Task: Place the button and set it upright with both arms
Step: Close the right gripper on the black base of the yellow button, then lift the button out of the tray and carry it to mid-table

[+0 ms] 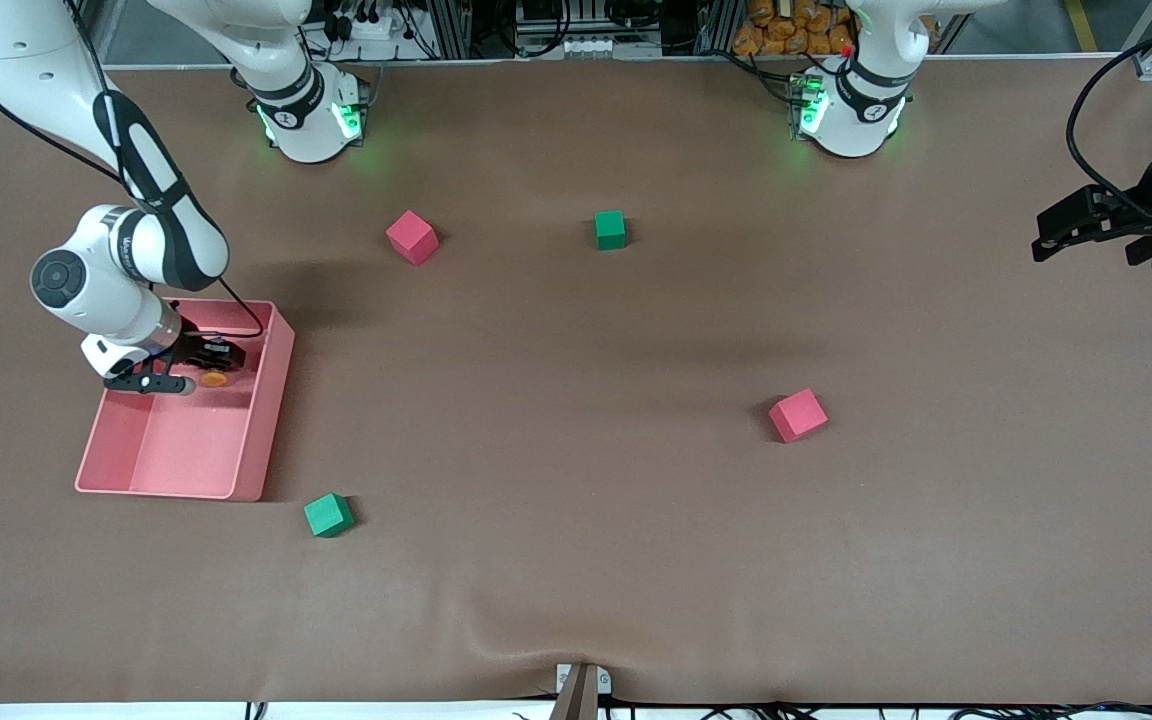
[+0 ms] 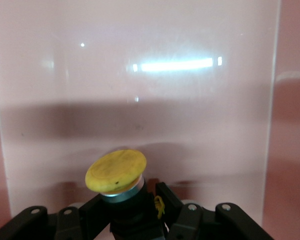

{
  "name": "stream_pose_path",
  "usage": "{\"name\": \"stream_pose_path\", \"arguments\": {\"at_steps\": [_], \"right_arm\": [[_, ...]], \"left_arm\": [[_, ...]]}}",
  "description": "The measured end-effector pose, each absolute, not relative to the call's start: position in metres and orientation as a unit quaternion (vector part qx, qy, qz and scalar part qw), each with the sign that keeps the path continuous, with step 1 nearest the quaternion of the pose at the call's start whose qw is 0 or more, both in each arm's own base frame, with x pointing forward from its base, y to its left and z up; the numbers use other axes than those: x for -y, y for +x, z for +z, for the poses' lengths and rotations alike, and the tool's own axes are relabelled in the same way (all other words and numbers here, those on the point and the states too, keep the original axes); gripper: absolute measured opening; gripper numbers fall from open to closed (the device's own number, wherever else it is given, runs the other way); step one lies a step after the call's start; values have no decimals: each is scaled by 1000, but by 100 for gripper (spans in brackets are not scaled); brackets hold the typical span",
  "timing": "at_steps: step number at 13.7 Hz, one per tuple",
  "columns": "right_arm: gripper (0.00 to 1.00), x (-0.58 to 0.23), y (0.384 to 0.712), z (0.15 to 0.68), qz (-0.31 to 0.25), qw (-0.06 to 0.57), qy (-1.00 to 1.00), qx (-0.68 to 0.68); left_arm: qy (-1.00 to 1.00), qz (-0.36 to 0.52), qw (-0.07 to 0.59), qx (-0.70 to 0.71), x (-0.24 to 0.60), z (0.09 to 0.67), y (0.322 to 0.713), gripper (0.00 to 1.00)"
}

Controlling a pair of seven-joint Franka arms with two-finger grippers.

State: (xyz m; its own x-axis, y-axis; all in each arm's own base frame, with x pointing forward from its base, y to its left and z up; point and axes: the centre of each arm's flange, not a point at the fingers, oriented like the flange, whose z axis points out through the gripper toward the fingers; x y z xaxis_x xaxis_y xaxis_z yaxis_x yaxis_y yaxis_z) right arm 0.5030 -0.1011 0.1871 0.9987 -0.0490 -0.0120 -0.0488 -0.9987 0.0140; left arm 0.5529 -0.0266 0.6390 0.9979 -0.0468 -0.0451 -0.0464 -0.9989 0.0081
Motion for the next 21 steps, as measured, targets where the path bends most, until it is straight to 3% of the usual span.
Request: {"name": "stream_pose_path", "arguments": {"at_steps": [7, 14, 17, 21], "right_arm": [[39, 105, 527, 239, 38, 15, 999, -1], [39, 108, 571, 328, -50, -2, 999, -16], [39, 54, 588, 351, -59, -3, 995, -77], [39, -94, 600, 377, -34, 5, 984, -175]], "left_arm": [[999, -23, 4, 23, 27, 639, 553, 100], [999, -23, 4, 23, 26, 639, 553, 100], [999, -23, 4, 23, 26, 639, 553, 100], [999, -24, 4, 22, 25, 639, 553, 100]]}}
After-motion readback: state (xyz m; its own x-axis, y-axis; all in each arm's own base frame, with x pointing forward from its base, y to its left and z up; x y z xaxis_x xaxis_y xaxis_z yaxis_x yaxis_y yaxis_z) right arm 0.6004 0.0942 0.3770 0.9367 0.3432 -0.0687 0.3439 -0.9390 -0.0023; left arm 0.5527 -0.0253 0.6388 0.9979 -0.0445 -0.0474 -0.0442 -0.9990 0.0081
